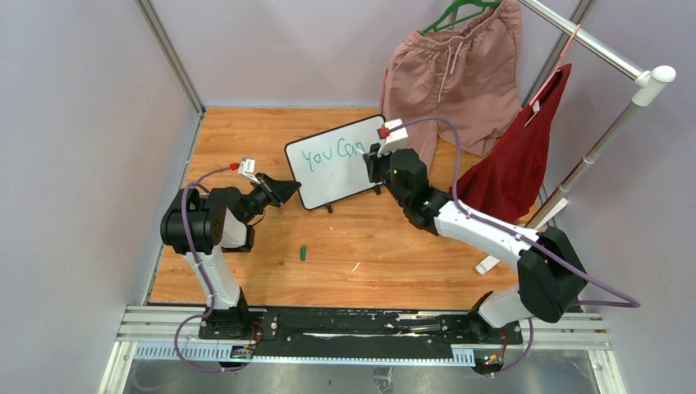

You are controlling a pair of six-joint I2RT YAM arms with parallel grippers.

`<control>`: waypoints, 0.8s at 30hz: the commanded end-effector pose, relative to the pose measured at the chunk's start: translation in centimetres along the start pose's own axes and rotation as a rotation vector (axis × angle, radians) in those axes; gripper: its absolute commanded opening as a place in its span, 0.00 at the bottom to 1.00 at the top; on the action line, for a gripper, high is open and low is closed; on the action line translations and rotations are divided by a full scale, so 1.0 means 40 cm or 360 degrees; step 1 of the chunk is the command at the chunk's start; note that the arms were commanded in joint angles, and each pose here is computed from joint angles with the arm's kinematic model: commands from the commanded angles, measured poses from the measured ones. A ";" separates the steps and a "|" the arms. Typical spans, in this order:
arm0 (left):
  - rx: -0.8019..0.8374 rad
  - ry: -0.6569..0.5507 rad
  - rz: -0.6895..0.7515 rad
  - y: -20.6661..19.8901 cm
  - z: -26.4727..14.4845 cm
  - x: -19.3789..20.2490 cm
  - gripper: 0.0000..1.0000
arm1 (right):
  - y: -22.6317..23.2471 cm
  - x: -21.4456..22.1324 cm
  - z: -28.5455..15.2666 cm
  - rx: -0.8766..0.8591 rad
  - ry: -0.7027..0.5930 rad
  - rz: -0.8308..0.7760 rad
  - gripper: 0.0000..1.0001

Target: Write a sentence on the whiteboard

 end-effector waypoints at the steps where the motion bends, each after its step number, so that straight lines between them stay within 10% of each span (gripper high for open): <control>1: -0.0011 -0.0037 0.0048 0.006 -0.002 -0.001 0.00 | 0.087 0.027 -0.034 -0.0159 -0.0043 -0.0093 0.00; 24: -0.0017 -0.0033 0.0042 0.009 -0.002 0.002 0.00 | 0.242 0.138 -0.034 -0.0305 -0.0097 -0.0258 0.00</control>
Point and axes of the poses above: each gripper's point midway between its finger pads, its own z axis out along the fingers, its own y axis along the line the jaws close on, x = y × z, the point moved 5 cm from there along -z, back along the fingers, and after that the axes turned 4 degrees about -z, right-handed, at the moved point
